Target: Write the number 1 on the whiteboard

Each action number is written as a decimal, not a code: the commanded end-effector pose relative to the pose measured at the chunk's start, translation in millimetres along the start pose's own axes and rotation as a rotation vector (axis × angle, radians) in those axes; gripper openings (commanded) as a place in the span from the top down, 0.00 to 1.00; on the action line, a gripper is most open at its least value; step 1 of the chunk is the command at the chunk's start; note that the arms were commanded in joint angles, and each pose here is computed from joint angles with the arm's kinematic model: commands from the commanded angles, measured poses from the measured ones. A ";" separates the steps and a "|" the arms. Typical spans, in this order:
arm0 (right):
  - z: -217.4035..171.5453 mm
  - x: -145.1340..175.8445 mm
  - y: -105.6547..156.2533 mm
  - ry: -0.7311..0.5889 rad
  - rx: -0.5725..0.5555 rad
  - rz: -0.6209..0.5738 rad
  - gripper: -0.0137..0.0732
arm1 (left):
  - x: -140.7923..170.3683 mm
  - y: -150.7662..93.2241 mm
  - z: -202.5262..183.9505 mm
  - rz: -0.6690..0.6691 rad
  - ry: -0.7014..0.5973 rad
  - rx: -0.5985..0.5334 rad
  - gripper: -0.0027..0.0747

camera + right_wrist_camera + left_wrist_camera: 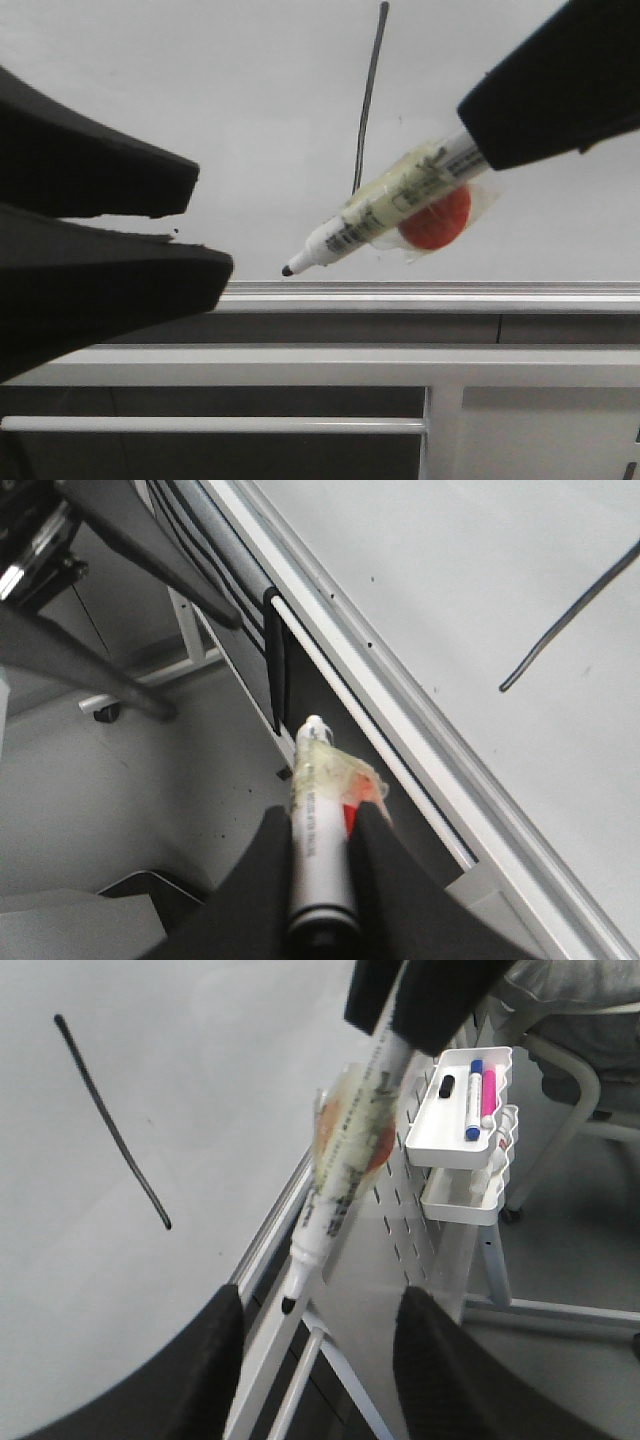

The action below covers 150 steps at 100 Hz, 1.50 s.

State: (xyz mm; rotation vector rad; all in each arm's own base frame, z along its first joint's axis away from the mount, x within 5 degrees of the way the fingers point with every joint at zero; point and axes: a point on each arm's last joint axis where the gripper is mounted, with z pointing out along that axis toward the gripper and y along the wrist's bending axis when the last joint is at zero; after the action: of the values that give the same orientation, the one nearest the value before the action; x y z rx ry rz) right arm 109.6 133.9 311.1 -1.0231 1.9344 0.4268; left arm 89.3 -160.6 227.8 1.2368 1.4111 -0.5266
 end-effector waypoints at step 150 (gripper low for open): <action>20.5 -52.3 4.3 -0.074 -0.045 0.038 0.92 | -13.5 25.1 27.0 0.108 -0.069 -0.095 0.52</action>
State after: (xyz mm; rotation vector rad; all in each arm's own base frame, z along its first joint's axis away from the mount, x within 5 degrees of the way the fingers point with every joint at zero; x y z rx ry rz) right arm 129.6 172.3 322.6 -1.0372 1.9992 0.4829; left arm 118.3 -175.5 221.9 1.2887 1.3753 -0.3816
